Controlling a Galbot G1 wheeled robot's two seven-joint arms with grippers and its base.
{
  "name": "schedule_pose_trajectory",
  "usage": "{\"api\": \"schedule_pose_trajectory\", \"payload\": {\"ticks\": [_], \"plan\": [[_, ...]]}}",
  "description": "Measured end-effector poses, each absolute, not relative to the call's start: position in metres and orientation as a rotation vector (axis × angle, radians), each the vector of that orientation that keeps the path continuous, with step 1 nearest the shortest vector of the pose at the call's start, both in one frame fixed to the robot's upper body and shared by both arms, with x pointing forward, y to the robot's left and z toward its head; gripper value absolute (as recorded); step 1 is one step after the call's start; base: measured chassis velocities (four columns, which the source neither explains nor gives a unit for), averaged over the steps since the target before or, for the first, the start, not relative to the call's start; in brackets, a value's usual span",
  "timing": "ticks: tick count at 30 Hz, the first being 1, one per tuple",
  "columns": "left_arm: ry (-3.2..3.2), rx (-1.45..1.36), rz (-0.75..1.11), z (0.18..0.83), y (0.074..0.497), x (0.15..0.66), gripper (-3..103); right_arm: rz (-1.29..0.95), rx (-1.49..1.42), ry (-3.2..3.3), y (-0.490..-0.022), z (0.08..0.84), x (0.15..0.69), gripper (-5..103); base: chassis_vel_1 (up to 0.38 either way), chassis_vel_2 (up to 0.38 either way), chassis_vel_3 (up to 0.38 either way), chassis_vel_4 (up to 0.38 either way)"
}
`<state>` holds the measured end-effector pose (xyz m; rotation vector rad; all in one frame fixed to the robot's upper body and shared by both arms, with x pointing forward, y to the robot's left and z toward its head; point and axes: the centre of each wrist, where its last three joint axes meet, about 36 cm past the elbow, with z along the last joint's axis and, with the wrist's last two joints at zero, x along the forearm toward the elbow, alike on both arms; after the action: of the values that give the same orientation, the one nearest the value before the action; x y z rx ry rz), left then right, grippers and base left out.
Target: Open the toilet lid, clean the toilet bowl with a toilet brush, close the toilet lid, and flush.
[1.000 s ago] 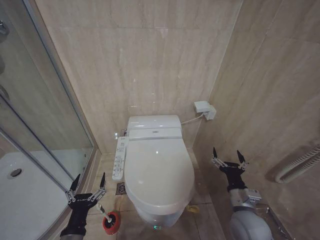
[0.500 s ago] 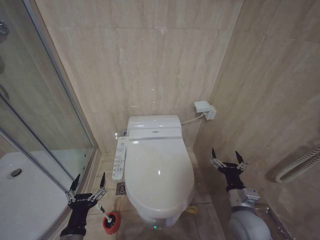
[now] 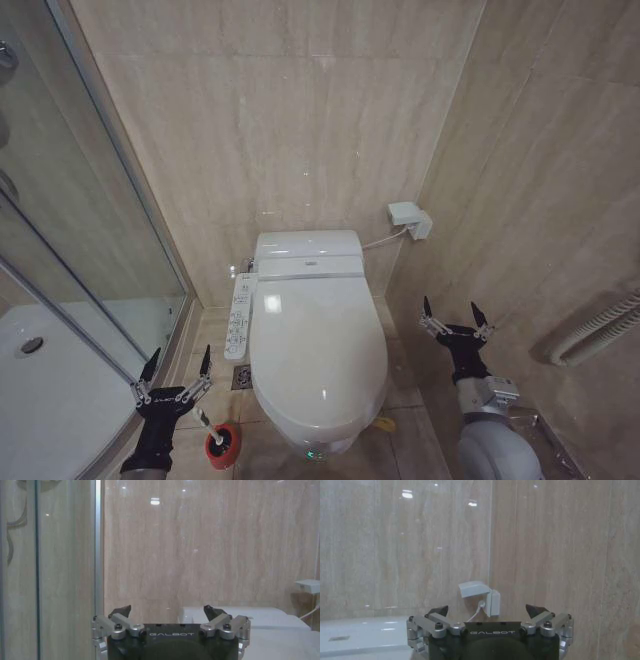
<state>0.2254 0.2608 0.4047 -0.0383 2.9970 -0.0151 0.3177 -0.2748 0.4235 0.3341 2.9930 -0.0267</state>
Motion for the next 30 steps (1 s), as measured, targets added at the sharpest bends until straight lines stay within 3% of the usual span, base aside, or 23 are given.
{"api": "schedule_pose_trajectory", "payload": {"ticks": [30], "plan": [[2.997,-0.038,-0.015,0.4047,0.2608,0.2254,98,-0.027,0.335,2.993,-0.2749,0.4234,0.3178,100,0.0,0.0,0.0,0.0]]}}
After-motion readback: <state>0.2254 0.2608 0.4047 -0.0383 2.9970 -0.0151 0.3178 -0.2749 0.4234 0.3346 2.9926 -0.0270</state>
